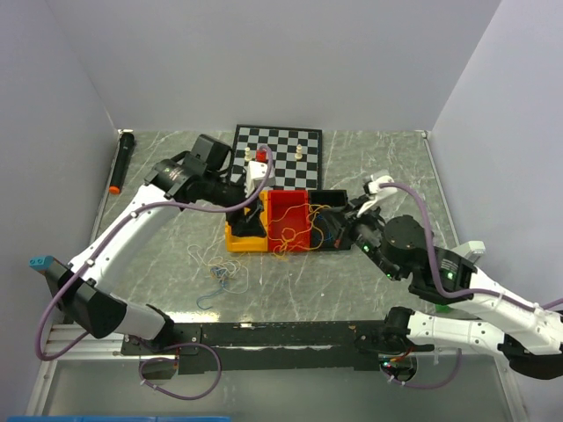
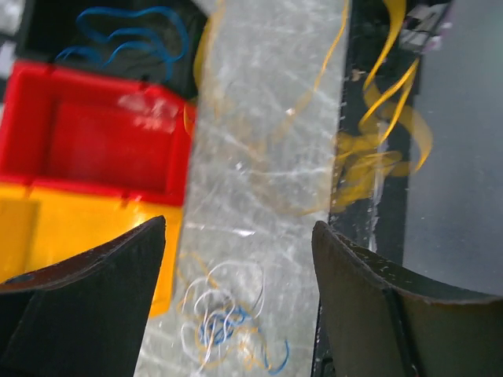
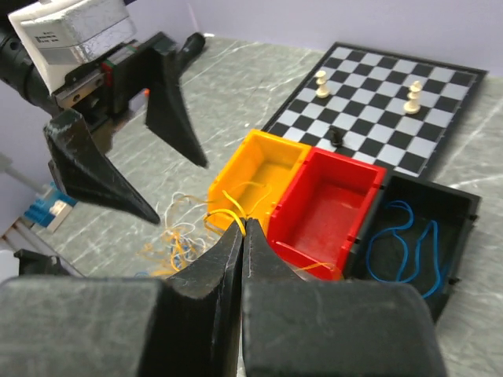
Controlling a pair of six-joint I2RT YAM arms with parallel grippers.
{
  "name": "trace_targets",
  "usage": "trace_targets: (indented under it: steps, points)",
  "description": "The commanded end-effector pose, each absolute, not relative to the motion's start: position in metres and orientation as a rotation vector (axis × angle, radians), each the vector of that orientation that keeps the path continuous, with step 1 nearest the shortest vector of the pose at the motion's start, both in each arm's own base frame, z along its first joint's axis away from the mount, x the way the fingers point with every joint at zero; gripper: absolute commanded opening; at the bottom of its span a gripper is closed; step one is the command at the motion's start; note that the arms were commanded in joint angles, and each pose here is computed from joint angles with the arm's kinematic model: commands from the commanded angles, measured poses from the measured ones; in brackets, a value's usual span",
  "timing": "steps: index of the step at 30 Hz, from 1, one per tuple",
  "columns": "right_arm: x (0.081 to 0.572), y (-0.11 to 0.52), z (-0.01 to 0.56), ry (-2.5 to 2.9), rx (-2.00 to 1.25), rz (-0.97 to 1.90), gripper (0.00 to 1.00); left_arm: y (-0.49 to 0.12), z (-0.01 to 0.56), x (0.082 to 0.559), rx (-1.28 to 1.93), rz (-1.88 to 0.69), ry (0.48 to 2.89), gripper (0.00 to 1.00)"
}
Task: Untangle the cables
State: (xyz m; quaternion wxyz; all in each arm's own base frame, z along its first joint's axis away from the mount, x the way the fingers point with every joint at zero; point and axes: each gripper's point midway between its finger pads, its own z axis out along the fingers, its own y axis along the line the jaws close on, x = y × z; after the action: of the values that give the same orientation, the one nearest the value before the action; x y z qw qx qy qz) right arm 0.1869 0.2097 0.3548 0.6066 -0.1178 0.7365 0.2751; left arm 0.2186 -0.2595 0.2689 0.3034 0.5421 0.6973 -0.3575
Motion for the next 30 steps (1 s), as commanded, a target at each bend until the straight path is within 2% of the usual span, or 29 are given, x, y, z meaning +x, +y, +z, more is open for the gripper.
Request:
trace_targets:
  steps: [1,4,9,15,16,18,24,30]
  points:
    - [0.186,0.229,0.361,1.680,-0.294,0.710,0.00,-0.283,0.302,0.203,1.494,-1.065,1.649,0.80]
    - [0.185,0.238,0.356,1.688,-0.318,0.729,0.00,-0.287,0.301,0.203,1.498,-1.067,1.627,0.81]
    - [0.180,0.250,0.350,1.700,-0.383,0.756,0.00,-0.290,0.290,0.232,1.432,-0.929,1.653,0.80]
    - [0.173,0.256,0.341,1.721,-0.437,0.780,0.00,-0.297,0.294,0.246,1.396,-0.913,1.649,0.82]
    - [0.172,0.257,0.339,1.726,-0.445,0.788,0.00,-0.298,0.292,0.247,1.391,-0.918,1.653,0.93]
    - [0.170,0.257,0.337,1.728,-0.450,0.797,0.00,-0.299,0.283,0.247,1.388,-0.925,1.670,0.97]
    - [0.165,0.256,0.339,1.715,-0.460,0.829,0.00,-0.299,0.250,0.242,1.424,-0.972,1.728,0.97]
    - [0.160,0.260,0.339,1.704,-0.483,0.861,0.00,-0.303,0.250,0.215,1.517,-1.146,1.680,0.97]
